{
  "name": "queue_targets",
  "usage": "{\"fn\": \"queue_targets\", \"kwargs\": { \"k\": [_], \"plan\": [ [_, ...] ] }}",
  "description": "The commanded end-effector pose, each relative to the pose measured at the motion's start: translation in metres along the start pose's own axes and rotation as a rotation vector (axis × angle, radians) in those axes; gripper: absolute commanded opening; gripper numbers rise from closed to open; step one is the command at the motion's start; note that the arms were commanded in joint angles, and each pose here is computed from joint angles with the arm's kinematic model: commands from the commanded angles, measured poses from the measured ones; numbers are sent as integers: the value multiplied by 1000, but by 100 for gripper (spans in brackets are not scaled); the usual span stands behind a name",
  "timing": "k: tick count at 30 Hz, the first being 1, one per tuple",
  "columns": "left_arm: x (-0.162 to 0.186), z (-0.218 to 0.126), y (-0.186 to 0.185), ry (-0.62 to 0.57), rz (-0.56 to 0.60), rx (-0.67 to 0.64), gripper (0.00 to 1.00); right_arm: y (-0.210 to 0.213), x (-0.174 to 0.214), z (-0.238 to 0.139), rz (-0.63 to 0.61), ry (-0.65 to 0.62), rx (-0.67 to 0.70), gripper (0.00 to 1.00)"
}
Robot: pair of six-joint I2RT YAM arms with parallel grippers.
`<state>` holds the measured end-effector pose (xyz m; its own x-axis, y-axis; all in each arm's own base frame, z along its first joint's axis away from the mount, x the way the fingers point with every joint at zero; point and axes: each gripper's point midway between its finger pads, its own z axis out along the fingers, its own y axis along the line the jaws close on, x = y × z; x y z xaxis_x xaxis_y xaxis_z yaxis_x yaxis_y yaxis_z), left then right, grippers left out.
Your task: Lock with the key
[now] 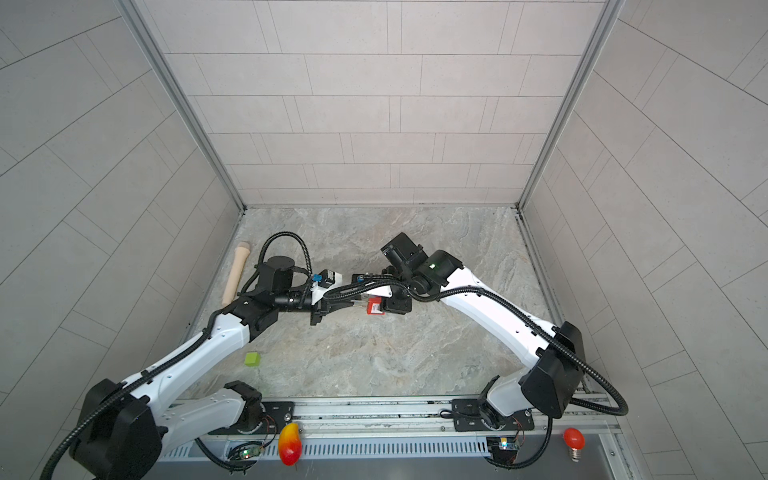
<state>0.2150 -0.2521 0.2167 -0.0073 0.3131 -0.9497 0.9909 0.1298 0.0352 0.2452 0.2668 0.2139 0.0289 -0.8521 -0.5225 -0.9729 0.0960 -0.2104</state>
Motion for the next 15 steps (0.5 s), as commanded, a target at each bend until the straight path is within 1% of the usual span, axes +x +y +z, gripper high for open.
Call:
{"fn": "queue_targets", "kwargs": {
  "k": [1, 5, 8, 11, 13, 14, 15],
  "plan": [
    [-31, -6, -5, -74, 102, 11, 0, 5, 5, -3, 22, 8, -23, 58],
    [-36, -8, -6, -89, 123, 2, 0, 10, 1, 1, 40, 0, -77, 48],
    [-41, -9, -6, -113, 132, -2, 0, 12, 0, 4, 47, -12, -100, 38],
    [-43, -10, -6, -126, 135, -7, 0, 15, -3, 2, 48, -34, -119, 25],
    [-43, -9, -6, -126, 134, -5, 0, 16, -6, 0, 44, -50, -124, 13],
    [-43, -9, -6, -127, 134, -6, 0, 16, -8, -1, 37, -59, -126, 10],
    [-43, -9, -6, -128, 135, -3, 0, 18, -11, -2, 23, -73, -135, 9]
  ]
}}
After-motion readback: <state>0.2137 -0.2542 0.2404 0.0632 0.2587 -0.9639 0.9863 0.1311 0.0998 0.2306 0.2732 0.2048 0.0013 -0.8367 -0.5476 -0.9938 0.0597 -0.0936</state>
